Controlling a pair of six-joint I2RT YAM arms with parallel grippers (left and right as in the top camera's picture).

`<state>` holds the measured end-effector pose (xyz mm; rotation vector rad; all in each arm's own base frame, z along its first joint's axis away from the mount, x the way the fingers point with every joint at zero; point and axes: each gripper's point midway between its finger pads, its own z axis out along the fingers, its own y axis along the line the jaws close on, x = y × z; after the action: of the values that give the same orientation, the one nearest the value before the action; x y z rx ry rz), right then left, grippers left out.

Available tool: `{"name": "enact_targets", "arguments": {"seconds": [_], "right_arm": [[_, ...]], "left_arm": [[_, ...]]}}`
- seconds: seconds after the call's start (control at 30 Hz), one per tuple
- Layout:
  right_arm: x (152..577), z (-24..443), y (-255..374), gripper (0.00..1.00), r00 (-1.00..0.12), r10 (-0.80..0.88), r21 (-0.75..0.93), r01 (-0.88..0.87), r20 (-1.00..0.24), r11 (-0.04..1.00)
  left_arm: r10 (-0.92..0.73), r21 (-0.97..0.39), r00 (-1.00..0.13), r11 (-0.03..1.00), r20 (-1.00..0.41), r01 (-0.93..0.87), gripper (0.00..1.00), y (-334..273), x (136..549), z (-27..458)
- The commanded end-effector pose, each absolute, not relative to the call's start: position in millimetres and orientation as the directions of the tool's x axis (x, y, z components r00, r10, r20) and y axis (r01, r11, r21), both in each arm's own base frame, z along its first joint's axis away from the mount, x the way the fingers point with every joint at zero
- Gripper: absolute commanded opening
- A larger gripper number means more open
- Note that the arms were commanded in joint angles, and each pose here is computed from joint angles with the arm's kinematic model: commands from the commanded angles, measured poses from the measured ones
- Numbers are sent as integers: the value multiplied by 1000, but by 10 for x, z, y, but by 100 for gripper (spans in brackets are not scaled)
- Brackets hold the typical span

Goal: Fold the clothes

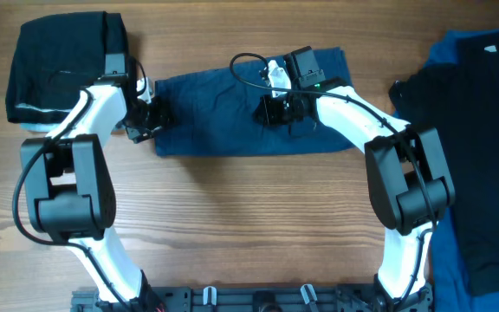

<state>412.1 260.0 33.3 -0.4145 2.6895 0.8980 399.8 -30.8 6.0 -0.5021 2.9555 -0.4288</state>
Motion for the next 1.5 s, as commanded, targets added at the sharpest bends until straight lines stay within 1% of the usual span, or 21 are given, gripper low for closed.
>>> {"name": "enact_targets", "arguments": {"seconds": [0.0, 0.13, 0.27, 0.37, 0.63, 0.67, 0.7, 0.77, 0.8, 0.83, 0.9, 0.93, 0.97, 1.0, 1.03, 1.07, 1.1, 1.2, 1.33, 1.4, 1.47], "right_arm": [[4061, 214, 2620, 6, -931, -184, 550, -337, -314, 764], [4060, 215, 2620, 6, -933, -181, 552, -333, -312, 765], [4048, 213, 2621, 6, -941, -165, 561, -310, -294, 768], [4022, 196, 2604, 6, -945, -168, 557, -303, -281, 773], [4012, 191, 2600, 6, -946, -169, 557, -300, -276, 774], [4012, 191, 2600, 6, -946, -169, 557, -300, -276, 774], [4012, 191, 2600, 6, -946, -169, 557, -301, -276, 774], [4012, 190, 2599, 6, -946, -169, 556, -301, -277, 774], [4015, 187, 2594, 6, -946, -169, 553, -301, -277, 777], [4020, 183, 2588, 6, -946, -169, 550, -301, -278, 779], [4040, 164, 2558, 6, -945, -165, 531, -297, -282, 794], [4041, 164, 2557, 6, -945, -165, 531, -297, -283, 794], [4042, 164, 2558, 6, -945, -164, 531, -296, -282, 794], [4042, 164, 2558, 6, -945, -163, 531, -296, -282, 794], [4042, 164, 2558, 5, -946, -163, 532, -295, -282, 794], [4042, 164, 2558, 4, -946, -163, 532, -295, -282, 794], [4043, 165, 2559, 4, -946, -163, 532, -295, -282, 794], [4102, 314, 2537, 4, -943, -142, 535, -290, -300, 793], [4180, 1003, 2440, 4, -922, -97, 541, -302, -375, 785], [4107, 1227, 2412, 4, -916, -94, 541, -311, -391, 782], [3994, 1295, 2412, 4, -924, -100, 544, -301, -369, 783]], "left_arm": [[-343, -171, -939, 927, -27, -334, 72, -309, 3812, -168], [-305, -154, -951, 943, -38, -296, 73, -445, 3807, -172], [-338, -130, -940, 935, -41, -330, 73, -443, 3802, -179], [-339, -134, -940, 934, -49, -330, 64, -442, 3825, -178], [-362, -129, -932, 926, -24, -356, 53, -449, 3760, -266], [-362, -128, -932, 926, -22, -356, 49, -448, 3758, -275], [-362, -128, -932, 926, -22, -356, 40, -449, 3757, -276], [-362, -128, -932, 926, -22, -356, 29, -449, 3756, -276], [-361, -128, -932, 926, -22, -356, 29, -448, 3756, -276], [-361, -127, -932, 926, -22, -356, 31, -445, 3756, -276], [-363, -115, -931, 927, -23, -358, 49, -422, 3749, -278], [-363, -110, -932, 927, -20, -359, 54, -416, 3737, -279], [-363, -108, -932, 927, -14, -360, 55, -415, 3721, -280], [-363, -106, -932, 927, -12, -360, 52, -413, 3714, -280], [-363, -101, -932, 927, -10, -360, 40, -406, 3705, -281], [-363, -97, -932, 928, -10, -361, 14, -400, 3700, -282], [-363, -96, -932, 928, -8, -360, 4, -400, 3697, -282], [-342, -77, -940, 937, -13, -340, 4, -371, 3720, -224], [-336, 40, -941, 940, -47, -338, 4, -171, 3850, 151], [-336, 40, -940, 940, -64, -339, 4, -166, 3939, 340], [-336, 31, -938, 940, -83, -339, 4, -172, 4021, 514]]}}
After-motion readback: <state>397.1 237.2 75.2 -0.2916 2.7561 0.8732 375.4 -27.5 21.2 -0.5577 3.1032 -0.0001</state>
